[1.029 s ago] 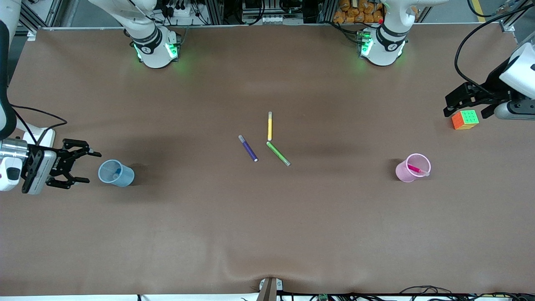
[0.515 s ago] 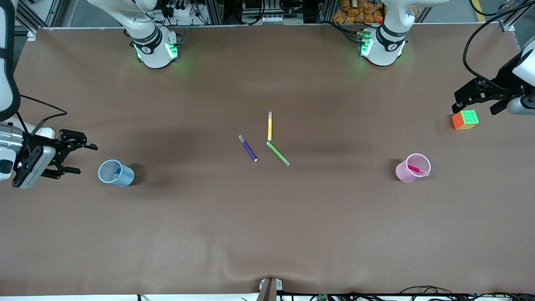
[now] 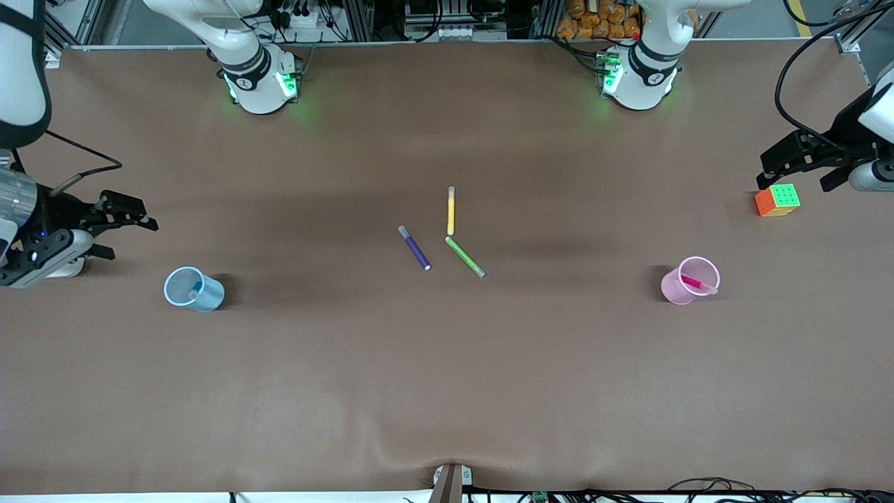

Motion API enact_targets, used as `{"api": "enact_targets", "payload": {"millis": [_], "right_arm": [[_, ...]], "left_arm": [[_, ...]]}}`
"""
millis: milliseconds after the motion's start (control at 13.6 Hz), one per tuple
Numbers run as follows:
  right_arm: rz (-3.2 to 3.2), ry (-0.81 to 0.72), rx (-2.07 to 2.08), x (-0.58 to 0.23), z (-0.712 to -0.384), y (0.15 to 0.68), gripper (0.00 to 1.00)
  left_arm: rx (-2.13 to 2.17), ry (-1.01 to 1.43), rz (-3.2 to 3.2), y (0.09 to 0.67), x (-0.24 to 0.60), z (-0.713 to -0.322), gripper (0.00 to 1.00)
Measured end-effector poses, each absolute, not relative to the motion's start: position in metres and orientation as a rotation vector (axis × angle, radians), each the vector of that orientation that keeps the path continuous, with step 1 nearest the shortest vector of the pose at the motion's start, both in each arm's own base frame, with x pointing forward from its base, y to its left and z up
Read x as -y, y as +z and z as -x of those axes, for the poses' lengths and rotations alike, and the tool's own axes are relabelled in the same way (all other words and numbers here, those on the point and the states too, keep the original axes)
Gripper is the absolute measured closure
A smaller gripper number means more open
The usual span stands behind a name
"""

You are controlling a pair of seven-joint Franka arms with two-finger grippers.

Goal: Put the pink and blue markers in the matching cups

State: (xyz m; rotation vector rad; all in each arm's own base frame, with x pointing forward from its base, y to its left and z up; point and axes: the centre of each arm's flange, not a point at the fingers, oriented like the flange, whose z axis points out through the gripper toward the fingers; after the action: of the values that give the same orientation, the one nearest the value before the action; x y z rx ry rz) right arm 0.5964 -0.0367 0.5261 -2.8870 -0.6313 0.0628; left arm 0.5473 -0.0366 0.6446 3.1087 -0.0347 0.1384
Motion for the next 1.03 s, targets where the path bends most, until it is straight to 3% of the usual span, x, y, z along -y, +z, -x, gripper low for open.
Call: {"api": "enact_targets", "payload": {"millis": [1029], "right_arm": [[3.044,0.156,-0.07,0.05,-0.545,0.611,0.0]], "left_arm": [[0.035,0.112,-3.111,0.65,0.036,-0.544,0.0]]}}
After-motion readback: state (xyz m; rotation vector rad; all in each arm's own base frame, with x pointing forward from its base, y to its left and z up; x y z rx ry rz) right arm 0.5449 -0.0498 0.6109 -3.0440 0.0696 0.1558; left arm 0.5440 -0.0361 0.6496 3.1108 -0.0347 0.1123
